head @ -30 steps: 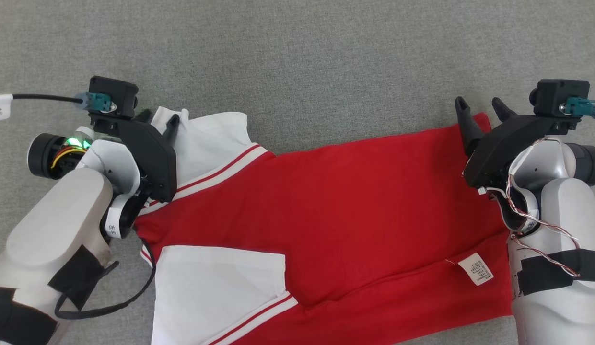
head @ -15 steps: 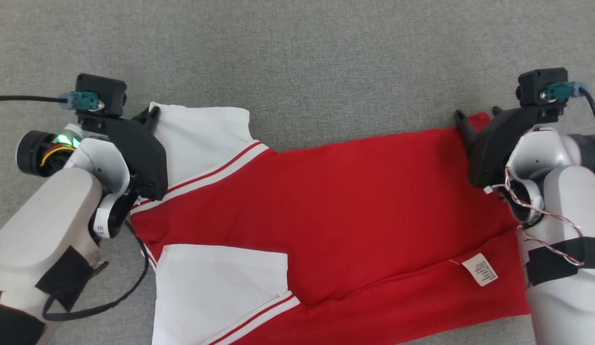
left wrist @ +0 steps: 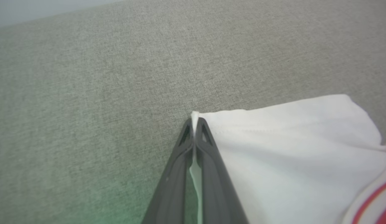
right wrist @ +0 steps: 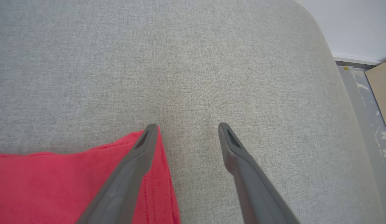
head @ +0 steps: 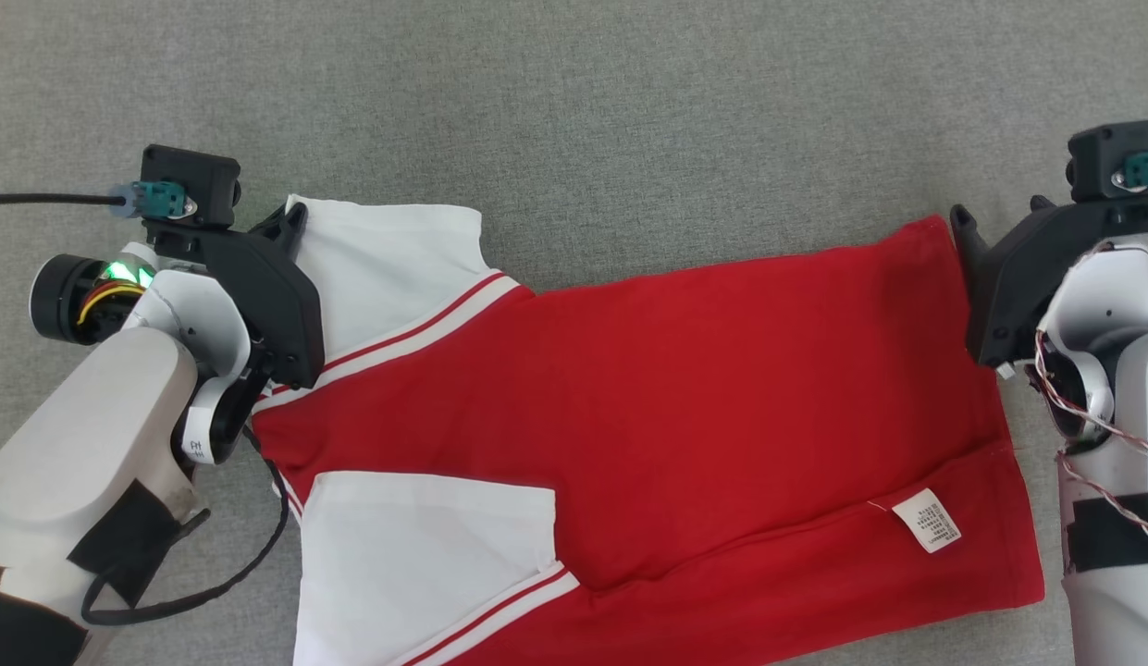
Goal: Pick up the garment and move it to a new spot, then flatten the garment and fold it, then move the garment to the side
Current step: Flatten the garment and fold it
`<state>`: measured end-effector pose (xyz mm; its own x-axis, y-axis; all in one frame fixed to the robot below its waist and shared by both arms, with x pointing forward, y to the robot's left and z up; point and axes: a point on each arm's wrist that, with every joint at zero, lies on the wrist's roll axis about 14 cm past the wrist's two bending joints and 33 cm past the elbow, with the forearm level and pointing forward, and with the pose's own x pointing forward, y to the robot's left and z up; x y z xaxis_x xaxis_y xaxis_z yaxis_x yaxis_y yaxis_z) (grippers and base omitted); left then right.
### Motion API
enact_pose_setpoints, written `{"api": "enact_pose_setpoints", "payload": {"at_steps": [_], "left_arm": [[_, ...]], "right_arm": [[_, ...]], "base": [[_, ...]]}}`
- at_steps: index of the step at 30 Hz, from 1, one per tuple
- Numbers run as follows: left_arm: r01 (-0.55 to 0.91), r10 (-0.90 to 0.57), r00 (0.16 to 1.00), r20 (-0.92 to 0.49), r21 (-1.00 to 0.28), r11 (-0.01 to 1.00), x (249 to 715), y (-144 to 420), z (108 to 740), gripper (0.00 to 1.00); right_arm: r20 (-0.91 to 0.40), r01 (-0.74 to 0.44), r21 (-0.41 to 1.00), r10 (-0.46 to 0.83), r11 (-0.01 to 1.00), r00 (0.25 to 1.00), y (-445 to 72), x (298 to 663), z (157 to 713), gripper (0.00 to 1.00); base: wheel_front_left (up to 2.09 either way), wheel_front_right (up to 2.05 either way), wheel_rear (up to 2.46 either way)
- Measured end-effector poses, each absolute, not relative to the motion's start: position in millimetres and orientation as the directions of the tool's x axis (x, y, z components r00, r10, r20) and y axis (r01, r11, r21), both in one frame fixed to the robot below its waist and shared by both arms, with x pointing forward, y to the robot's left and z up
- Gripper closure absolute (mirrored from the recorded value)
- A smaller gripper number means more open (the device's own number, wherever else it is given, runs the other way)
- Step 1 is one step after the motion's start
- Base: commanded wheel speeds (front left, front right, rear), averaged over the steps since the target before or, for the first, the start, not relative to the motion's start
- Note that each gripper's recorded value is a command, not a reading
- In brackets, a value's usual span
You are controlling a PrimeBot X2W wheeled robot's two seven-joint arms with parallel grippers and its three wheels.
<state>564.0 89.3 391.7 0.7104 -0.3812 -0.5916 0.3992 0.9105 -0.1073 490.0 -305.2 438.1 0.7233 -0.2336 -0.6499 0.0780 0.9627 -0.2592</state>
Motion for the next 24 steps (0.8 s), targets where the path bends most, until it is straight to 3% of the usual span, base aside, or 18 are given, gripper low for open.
{"api": "enact_pose_setpoints", "payload": {"at_steps": [9, 17, 18, 19, 20, 24], "left_arm": [[0.391, -0.381, 0.718, -0.583, -0.114, 0.913, 564.8, 90.1, 392.9, 1.0], [0.386, -0.382, 0.714, -0.587, -0.125, 0.914, 564.0, 92.6, 390.2, 1.0], [0.385, -0.381, 0.713, -0.589, -0.125, 0.914, 564.0, 93.1, 389.2, 1.0], [0.386, -0.382, 0.712, -0.589, -0.126, 0.914, 564.1, 92.9, 388.7, 1.0], [0.386, -0.383, 0.71, -0.591, -0.128, 0.914, 564.1, 92.8, 388.1, 1.0], [0.386, -0.387, 0.707, -0.591, -0.136, 0.912, 564.3, 90.9, 387.0, 1.0]], "right_arm": [[-0.7, 0.06, -0.236, -0.213, 0.97, 0.681, -298.5, 475.1, 422.2, 0.0], [-0.73, 0.004, -0.198, -0.15, 0.98, 0.667, -279.8, 491.6, 402.9, 0.0], [-0.733, 0.001, -0.197, -0.148, 0.98, 0.664, -279.0, 493.3, 401.5, 0.35], [-0.736, -0.001, -0.196, -0.146, 0.981, 0.661, -278.4, 494.8, 400.3, 0.6], [-0.739, -0.004, -0.194, -0.144, 0.981, 0.659, -277.3, 495.7, 398.8, 1.0], [-0.74, -0.007, -0.192, -0.14, 0.981, 0.658, -276.1, 498.5, 397.5, 1.0]], "base": [[0.0, 0.0, 0.0], [0.0, 0.0, 0.0], [0.0, 0.0, 0.0], [0.0, 0.0, 0.0], [0.0, 0.0, 0.0], [0.0, 0.0, 0.0]]}}
